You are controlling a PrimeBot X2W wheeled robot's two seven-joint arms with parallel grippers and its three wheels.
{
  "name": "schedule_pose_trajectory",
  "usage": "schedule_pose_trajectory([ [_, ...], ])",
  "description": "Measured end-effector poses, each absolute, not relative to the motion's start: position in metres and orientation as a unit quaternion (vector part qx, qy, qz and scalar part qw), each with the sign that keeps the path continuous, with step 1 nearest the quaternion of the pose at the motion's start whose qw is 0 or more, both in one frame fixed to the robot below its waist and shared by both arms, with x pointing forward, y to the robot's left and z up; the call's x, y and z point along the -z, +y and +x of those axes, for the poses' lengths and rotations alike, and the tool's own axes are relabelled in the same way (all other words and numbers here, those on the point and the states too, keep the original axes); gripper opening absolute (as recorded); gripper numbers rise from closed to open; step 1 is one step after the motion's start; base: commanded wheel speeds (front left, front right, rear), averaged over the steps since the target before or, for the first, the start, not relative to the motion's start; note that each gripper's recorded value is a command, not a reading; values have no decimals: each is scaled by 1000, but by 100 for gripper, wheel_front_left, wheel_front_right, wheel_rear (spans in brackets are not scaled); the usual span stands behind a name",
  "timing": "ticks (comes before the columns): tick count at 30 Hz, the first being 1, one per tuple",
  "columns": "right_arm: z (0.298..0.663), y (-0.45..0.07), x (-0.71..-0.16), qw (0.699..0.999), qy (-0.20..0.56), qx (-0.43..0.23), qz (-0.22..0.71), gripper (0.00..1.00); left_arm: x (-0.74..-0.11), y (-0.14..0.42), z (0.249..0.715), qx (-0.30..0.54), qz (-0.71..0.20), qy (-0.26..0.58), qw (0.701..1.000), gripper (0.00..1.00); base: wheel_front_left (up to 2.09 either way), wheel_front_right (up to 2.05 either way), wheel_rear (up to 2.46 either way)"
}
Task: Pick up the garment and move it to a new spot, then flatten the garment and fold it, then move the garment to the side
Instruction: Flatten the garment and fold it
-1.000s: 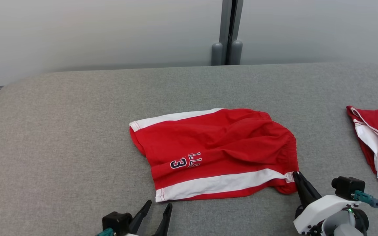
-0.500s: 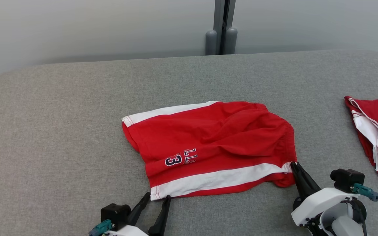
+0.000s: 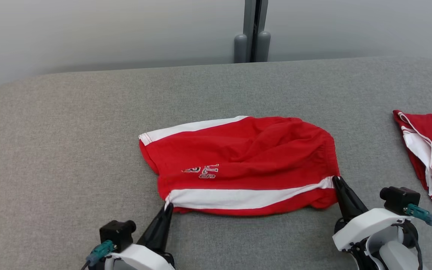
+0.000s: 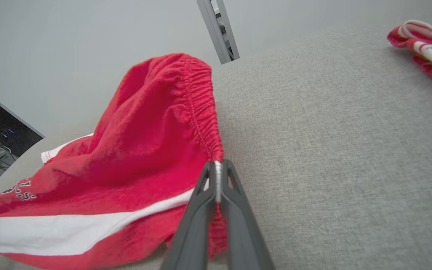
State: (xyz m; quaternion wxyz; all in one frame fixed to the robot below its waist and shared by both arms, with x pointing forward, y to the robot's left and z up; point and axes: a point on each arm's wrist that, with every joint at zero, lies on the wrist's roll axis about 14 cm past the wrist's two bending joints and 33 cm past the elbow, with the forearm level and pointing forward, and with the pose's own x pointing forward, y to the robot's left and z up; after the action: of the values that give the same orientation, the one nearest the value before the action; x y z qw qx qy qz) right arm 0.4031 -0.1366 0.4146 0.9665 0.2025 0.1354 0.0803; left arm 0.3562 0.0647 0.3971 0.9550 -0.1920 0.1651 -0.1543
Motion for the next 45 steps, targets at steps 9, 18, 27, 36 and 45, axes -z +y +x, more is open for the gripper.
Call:
schedule_pose_trajectory([
  [9, 415, -119, -479, 966, 44, -123, 225, 0, -470, 106, 385, 114, -162, 31, 980, 0, 0, 0, 0],
  [18, 431, -106, -606, 951, -116, -193, 212, 0, -605, 156, 415, 86, -87, -171, 978, 0, 0, 0, 0],
  [27, 445, -97, -670, 936, -169, -241, 193, 0, -669, 176, 437, 89, -26, -248, 964, 0, 0, 0, 0],
  [36, 533, -76, -657, 948, -147, -244, 143, 0, -645, 171, 530, 93, -6, -190, 977, 0, 0, 0, 0],
  [45, 610, -81, -729, 935, -277, -206, 81, 0, -707, 190, 590, 61, 28, -271, 960, 0, 0, 0, 0],
])
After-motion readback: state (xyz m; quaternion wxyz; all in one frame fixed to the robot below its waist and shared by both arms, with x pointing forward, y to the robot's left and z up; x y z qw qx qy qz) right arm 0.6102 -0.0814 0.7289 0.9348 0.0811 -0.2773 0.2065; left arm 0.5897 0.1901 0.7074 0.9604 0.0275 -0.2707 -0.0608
